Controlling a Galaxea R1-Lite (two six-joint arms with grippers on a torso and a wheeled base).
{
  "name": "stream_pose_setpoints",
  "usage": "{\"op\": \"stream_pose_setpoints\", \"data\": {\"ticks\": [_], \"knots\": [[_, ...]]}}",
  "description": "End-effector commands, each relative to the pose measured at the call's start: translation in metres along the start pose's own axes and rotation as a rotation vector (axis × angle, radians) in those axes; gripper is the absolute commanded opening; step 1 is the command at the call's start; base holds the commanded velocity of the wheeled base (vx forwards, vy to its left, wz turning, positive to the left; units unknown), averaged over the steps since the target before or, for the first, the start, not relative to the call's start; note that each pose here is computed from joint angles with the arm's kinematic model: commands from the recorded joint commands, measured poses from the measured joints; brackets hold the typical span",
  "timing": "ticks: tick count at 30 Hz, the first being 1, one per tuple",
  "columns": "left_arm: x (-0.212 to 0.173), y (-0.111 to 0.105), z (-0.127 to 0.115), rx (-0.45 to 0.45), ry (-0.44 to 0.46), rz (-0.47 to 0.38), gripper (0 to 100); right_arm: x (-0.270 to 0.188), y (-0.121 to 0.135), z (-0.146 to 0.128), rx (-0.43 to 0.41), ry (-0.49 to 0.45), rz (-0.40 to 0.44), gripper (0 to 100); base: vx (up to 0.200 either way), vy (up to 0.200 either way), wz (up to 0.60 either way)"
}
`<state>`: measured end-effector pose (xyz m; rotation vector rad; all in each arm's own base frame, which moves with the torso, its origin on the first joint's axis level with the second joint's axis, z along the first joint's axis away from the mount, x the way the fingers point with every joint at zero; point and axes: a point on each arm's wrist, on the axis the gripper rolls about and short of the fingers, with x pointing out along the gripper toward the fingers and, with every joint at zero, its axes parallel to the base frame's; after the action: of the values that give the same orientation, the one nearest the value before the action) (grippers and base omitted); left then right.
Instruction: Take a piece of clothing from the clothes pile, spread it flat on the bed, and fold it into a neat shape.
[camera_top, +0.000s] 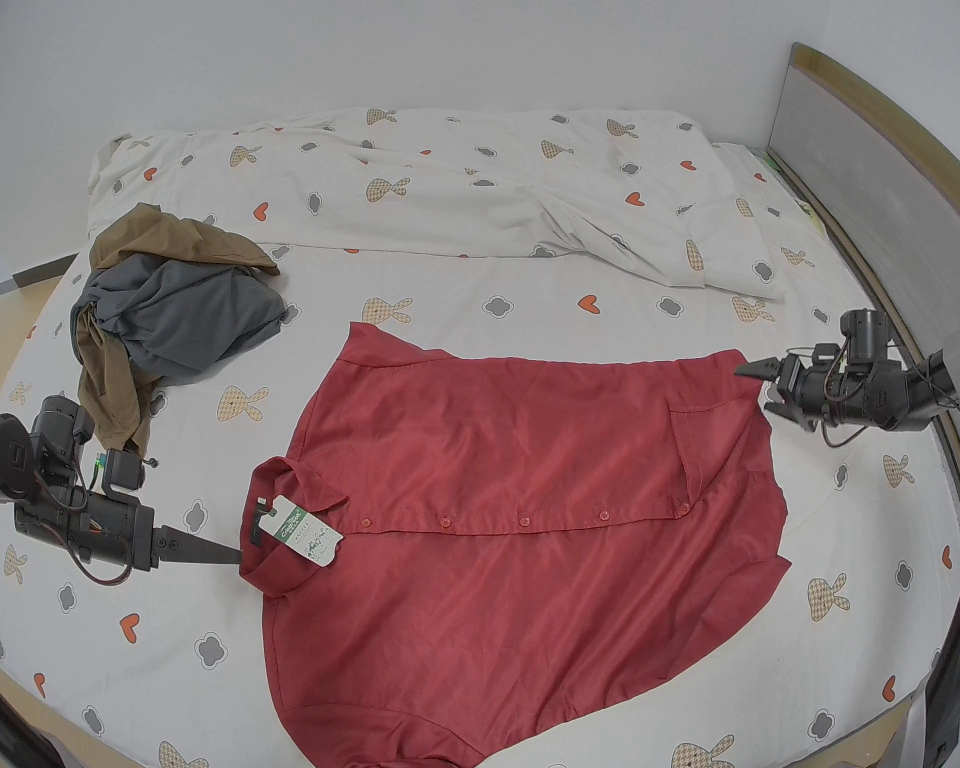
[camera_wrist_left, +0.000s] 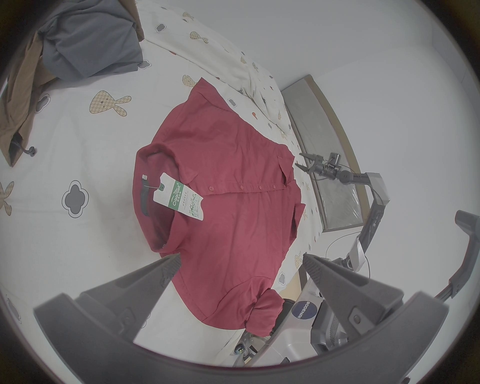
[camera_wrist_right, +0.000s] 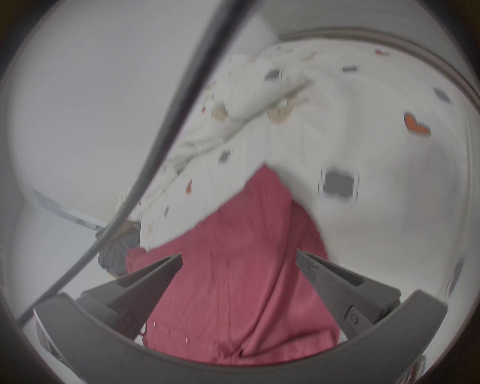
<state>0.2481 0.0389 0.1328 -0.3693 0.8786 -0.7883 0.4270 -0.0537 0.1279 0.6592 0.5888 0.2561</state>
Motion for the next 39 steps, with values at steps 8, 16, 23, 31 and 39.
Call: {"op": "stream_pose_setpoints", "data": {"ticks": [8,16,23,31,39], "knots": [[-0.007,-0.01,0.002,0.031,-0.024,0.009,100,-0.08,0.001,-0.116,-0.055,0.269,-0.092,100,0.0,0.0,0.0],[-0.008,-0.012,0.0,0.032,-0.023,0.009,100,-0.12,-0.005,-0.147,-0.047,0.301,-0.127,100,0.0,0.0,0.0],[-0.007,-0.012,-0.001,0.027,-0.02,0.007,100,-0.139,-0.008,-0.177,0.002,0.364,-0.146,100,0.0,0.0,0.0],[-0.007,-0.011,-0.003,0.02,-0.018,0.008,100,-0.143,-0.011,-0.179,0.023,0.366,-0.136,100,0.0,0.0,0.0],[-0.008,-0.011,-0.004,0.021,-0.019,0.009,100,-0.15,-0.016,-0.19,-0.046,0.411,-0.137,100,0.0,0.0,0.0]]}}
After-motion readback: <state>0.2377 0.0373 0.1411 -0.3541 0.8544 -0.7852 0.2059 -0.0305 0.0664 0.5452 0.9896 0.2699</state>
